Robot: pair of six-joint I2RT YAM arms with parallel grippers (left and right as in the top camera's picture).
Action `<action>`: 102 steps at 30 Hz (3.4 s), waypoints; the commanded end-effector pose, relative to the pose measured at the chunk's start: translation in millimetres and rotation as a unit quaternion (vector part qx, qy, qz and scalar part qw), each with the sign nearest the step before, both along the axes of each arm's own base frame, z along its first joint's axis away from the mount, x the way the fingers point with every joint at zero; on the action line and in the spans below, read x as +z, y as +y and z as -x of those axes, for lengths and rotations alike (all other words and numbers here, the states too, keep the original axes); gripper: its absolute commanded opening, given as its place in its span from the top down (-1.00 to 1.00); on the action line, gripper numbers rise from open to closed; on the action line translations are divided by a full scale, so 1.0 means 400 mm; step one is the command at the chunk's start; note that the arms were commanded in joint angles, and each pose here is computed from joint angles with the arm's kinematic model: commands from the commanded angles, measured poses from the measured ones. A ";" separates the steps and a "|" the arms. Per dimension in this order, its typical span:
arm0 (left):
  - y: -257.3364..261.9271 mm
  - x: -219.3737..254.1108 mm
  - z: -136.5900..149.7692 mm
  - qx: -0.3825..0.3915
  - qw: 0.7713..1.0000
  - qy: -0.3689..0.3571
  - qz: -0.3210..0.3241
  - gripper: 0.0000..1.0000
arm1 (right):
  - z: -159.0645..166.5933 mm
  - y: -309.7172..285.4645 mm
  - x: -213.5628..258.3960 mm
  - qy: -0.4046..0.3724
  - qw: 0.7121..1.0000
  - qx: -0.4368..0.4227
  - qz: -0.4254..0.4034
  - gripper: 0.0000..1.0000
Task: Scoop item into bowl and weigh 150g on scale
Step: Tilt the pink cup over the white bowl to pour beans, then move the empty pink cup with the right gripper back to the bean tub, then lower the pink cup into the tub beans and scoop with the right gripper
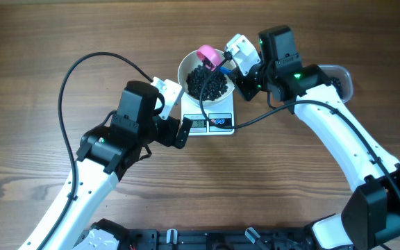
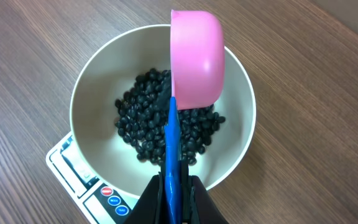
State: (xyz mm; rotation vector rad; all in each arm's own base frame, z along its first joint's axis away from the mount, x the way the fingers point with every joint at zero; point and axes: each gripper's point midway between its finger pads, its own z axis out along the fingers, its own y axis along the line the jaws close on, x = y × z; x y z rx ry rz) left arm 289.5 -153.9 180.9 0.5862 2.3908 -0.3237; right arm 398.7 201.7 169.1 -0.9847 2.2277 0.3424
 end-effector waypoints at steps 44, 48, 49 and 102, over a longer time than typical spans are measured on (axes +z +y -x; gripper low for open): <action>0.000 0.015 -0.011 -0.005 1.000 -0.010 -0.002 -1.00 | -0.010 -0.002 0.085 -0.034 0.999 -0.031 -0.030 0.91; 0.000 0.015 -0.011 -0.005 1.000 -0.010 -0.002 -1.00 | -0.063 -0.010 0.222 -0.112 0.986 -0.074 -0.095 0.91; 0.000 0.015 -0.011 -0.005 1.000 -0.010 -0.002 -1.00 | -0.073 -0.032 0.246 -0.127 0.983 -0.091 -0.096 0.91; 0.000 0.015 -0.011 -0.005 1.000 -0.010 -0.002 -1.00 | 0.064 -0.662 -0.044 0.121 0.904 -0.393 0.116 0.91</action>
